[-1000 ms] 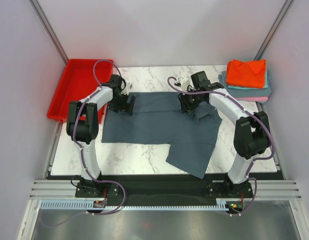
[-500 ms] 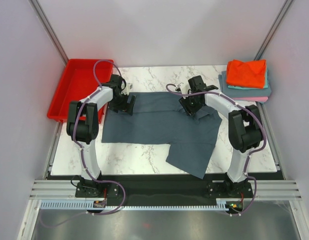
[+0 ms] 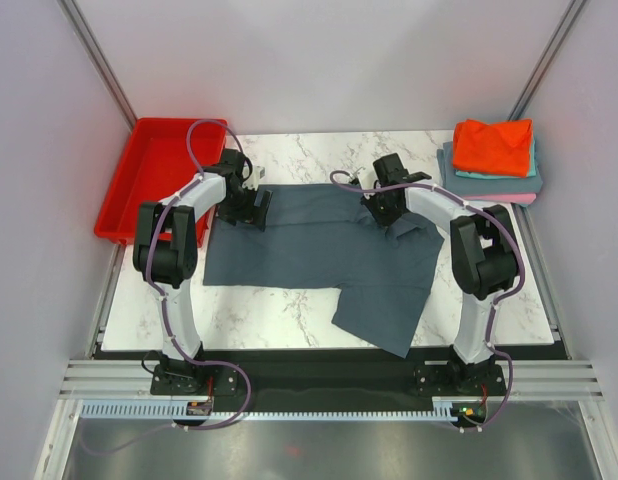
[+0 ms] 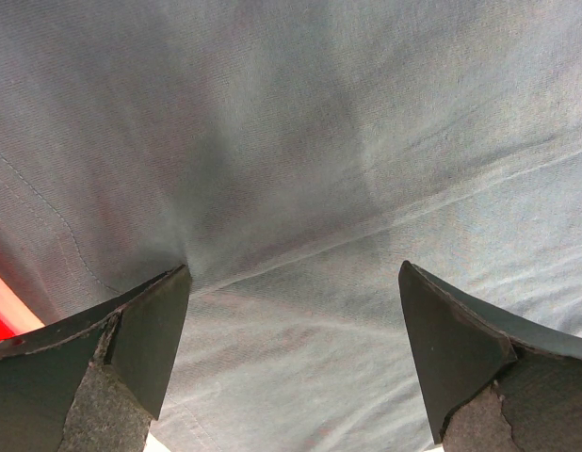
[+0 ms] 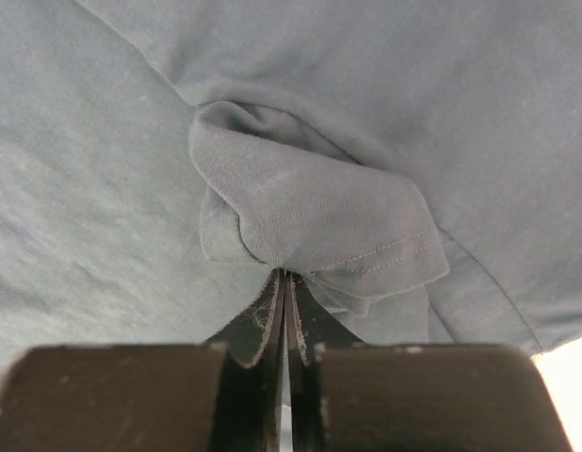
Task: Fold and stack the t-shirts
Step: Fold the tshirt
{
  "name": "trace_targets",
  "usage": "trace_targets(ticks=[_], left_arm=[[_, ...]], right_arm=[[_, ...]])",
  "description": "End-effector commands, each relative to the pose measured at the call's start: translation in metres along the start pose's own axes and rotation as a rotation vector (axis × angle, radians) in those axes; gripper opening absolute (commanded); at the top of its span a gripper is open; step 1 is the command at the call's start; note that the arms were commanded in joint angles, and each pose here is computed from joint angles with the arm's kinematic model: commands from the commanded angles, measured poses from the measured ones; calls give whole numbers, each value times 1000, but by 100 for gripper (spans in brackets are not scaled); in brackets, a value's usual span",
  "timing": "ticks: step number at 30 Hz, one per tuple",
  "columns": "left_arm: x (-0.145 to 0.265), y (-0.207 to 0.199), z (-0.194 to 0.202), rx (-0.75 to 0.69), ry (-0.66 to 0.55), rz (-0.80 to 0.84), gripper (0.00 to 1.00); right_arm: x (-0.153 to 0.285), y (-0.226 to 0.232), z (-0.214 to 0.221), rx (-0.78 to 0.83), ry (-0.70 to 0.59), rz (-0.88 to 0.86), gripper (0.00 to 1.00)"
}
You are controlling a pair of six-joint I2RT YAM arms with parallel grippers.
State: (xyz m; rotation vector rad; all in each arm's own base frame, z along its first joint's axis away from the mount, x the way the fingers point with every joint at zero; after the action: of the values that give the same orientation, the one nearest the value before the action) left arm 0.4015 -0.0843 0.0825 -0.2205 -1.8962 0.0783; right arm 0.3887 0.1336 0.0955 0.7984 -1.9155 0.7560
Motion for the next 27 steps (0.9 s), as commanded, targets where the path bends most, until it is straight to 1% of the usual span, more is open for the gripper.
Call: trace_targets(ticks=[1, 3, 11, 16, 19, 20, 21, 23, 25, 27], left_arm=[[3, -3, -6, -23, -20, 0, 99], [2, -2, -6, -21, -17, -3, 99], [0, -4, -5, -22, -13, 3, 99], [1, -4, -6, -22, -14, 5, 99], [0, -4, -6, -22, -14, 3, 99], [0, -4, -6, -22, -14, 5, 99], [0, -5, -6, -24, -14, 6, 99], [0, -5, -6, -25, -15, 6, 99], [-1, -6, -6, -26, -12, 6, 99], [-1, -7, -6, -28, -13, 7, 99]], right_arm=[[20, -8, -25, 14, -88, 53, 5], [24, -8, -26, 15, -97, 56, 0], [44, -2, -37, 11, -144, 43, 0], [64, 16, -42, -9, -171, -73, 0], [67, 22, -36, -19, -154, -85, 1], [66, 21, -33, -18, -144, -74, 17], [64, 20, -31, -10, -134, -56, 28], [56, 17, -21, 7, -85, -21, 44], [46, 14, -16, 46, -79, 10, 48], [38, 12, -17, 84, -86, 42, 49]])
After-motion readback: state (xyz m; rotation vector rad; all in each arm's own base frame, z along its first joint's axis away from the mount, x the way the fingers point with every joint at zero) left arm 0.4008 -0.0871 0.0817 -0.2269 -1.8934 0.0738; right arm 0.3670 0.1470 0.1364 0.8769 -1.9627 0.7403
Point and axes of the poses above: each gripper's point midway between its finger pads, its own x axis back along the fingers, its own y axis along the line the jaws close on, z = x × y, the point moved 6 cm from there along x, back along the fingers, and after that the axes turned 13 degrees about x, right-handed, at the moved point
